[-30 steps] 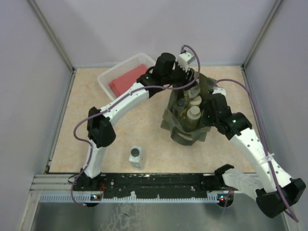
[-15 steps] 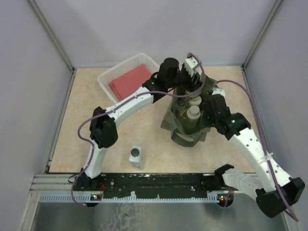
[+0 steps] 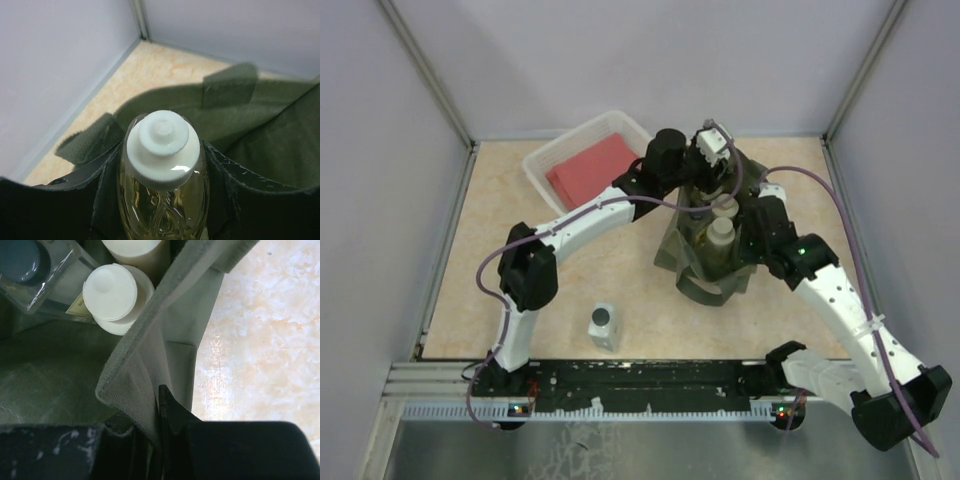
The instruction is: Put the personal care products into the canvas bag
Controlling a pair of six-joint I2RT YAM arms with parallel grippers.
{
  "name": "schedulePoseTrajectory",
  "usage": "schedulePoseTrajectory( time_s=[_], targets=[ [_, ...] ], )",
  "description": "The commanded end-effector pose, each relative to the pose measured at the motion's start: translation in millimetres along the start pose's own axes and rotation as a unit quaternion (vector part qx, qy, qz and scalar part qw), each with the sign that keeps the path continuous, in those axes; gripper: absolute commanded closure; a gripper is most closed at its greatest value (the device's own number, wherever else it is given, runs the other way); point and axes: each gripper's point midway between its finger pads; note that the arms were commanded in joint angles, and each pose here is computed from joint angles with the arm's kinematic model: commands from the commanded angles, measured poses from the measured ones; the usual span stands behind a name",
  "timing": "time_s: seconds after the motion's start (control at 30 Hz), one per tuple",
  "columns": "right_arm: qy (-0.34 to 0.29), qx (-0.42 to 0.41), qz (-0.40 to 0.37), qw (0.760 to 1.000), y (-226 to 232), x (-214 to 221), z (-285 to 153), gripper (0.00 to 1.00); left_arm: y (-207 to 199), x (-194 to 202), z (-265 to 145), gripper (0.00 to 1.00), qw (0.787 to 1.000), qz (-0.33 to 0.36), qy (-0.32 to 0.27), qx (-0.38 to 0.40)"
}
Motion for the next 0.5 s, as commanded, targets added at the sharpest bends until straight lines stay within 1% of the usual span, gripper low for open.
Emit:
schedulePoseTrajectory(
  time_s=[0.0, 0.17, 0.47],
  targets=[
    [0.019, 0.012, -0.012, 1.000, -1, 11, 12, 0.88, 39, 47, -15, 1.00, 0.995, 0.013, 0.070, -0.065],
    [0.020, 0.014, -0.012, 1.000, -2, 11, 12, 0.88, 55, 49, -21, 1.00, 0.994, 0.003, 0.063, -0.091],
    [0.023, 0.014, -0.012, 1.000, -1, 12, 14, 0.88, 67, 68, -14, 1.00, 0.993, -0.032, 0.069, -0.087]
  ],
)
Point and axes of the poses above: each gripper's point midway between its finger pads, its own z axis out along the fingers, its own y axis along the line the jaws close on, x = y × z, and after that the axes turned 11 degrees about -z, right-handed
